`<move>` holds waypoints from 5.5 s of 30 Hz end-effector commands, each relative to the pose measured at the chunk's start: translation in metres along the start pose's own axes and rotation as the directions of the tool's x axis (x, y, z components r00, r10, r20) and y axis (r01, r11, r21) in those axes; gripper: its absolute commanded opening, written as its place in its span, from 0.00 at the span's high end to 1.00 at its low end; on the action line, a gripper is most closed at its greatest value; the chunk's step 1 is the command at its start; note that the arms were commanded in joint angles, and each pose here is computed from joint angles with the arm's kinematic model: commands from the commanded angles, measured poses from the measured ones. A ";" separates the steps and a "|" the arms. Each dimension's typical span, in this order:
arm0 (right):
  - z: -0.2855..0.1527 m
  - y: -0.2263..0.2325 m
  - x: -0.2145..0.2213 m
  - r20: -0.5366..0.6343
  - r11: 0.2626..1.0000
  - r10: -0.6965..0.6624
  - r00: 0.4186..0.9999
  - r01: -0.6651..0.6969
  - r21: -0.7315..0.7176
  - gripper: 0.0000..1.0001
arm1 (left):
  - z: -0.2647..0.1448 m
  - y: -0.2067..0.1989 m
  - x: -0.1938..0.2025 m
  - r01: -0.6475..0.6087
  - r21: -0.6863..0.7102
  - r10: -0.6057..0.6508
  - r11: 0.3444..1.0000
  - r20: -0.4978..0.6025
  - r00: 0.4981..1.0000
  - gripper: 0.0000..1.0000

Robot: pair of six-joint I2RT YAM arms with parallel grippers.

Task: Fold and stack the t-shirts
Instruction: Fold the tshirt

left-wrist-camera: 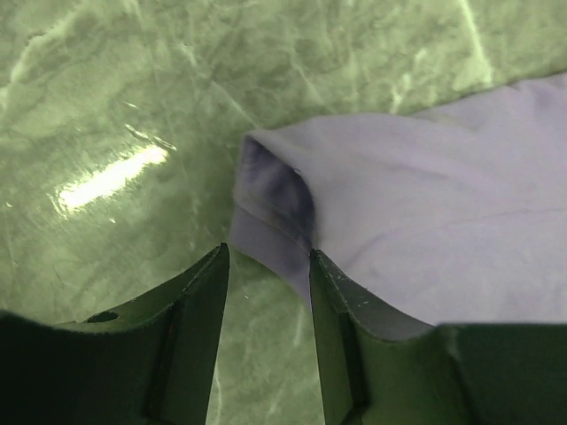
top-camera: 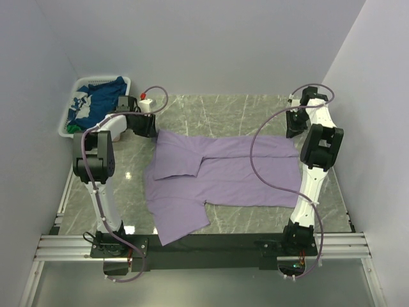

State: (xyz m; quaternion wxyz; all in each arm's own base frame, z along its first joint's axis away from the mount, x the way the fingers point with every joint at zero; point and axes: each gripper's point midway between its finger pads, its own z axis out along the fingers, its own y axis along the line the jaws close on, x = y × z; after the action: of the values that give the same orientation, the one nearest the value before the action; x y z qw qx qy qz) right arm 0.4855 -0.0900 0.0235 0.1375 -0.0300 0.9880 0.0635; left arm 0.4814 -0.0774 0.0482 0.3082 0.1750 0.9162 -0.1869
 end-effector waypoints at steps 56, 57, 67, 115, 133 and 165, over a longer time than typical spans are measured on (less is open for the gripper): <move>-0.062 0.042 -0.004 0.074 0.995 -0.088 0.993 0.092 -0.040 0.71 | -0.068 -0.141 0.071 -0.310 0.176 0.329 0.934 -0.086 0.941 0.43; -0.058 0.045 0.002 0.054 0.994 -0.090 0.995 0.093 -0.054 0.72 | -0.066 -0.145 0.074 -0.318 0.183 0.338 0.930 -0.091 0.937 0.43; -0.022 0.038 0.020 -0.036 0.997 -0.067 0.997 0.065 -0.050 0.77 | -0.040 -0.161 0.113 -0.424 0.178 0.454 0.888 -0.203 0.867 0.39; -0.014 0.019 -0.010 0.013 0.994 -0.097 0.995 0.096 0.050 0.86 | -0.033 -0.073 -0.029 -0.115 0.062 0.110 0.991 0.074 0.991 0.55; 0.006 -0.004 -0.034 -0.002 0.956 -0.136 0.991 0.132 0.261 1.00 | 0.018 0.039 0.018 0.100 -0.189 -0.122 0.977 -0.107 0.987 0.67; -0.153 0.098 0.120 0.087 0.807 -0.590 0.802 0.586 0.073 0.25 | -0.182 -0.117 0.077 -0.434 0.179 0.434 0.883 0.040 0.900 0.17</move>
State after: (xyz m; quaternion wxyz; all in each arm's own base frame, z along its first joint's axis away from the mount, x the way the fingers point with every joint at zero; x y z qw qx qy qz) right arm 0.3761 -0.0275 0.1999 0.2948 -0.2651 0.9166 -0.0518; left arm 0.3232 -0.0822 0.2042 0.3961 0.3584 0.8270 -0.1751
